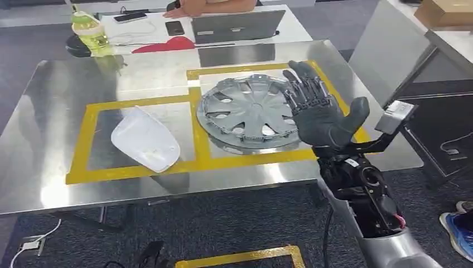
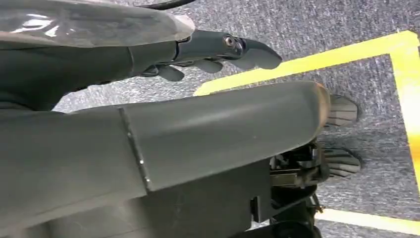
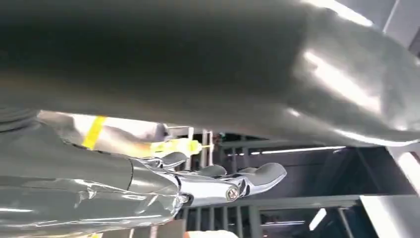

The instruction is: Take the parts from the cabinet and place them on the table.

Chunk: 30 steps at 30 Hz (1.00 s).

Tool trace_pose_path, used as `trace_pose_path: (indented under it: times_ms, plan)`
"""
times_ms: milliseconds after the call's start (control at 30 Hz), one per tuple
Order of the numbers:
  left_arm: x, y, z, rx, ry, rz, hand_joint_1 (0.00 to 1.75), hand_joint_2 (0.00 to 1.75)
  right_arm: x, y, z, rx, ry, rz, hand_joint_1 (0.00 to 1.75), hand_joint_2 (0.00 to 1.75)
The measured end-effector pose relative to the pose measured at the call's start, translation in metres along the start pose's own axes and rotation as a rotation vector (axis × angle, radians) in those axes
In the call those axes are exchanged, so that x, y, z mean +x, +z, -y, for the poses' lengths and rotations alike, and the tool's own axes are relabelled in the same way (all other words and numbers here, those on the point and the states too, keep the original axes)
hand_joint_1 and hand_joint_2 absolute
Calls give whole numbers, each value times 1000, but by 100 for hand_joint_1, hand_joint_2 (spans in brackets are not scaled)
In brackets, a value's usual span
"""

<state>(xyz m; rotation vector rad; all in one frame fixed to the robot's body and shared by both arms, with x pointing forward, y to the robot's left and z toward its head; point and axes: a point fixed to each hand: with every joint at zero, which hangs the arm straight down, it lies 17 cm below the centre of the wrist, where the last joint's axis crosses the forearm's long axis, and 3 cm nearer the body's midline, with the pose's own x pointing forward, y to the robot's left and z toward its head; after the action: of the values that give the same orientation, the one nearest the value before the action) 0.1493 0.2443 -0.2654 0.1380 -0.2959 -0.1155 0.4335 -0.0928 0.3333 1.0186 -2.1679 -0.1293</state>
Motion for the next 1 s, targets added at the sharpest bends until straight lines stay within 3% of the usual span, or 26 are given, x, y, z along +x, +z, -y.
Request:
trace_pose_path:
  times_ms: [1000]
  plan:
    - [-1,0,1,-7,0,-24,0,0,28,-1,-21,59,-30,60,0,0]
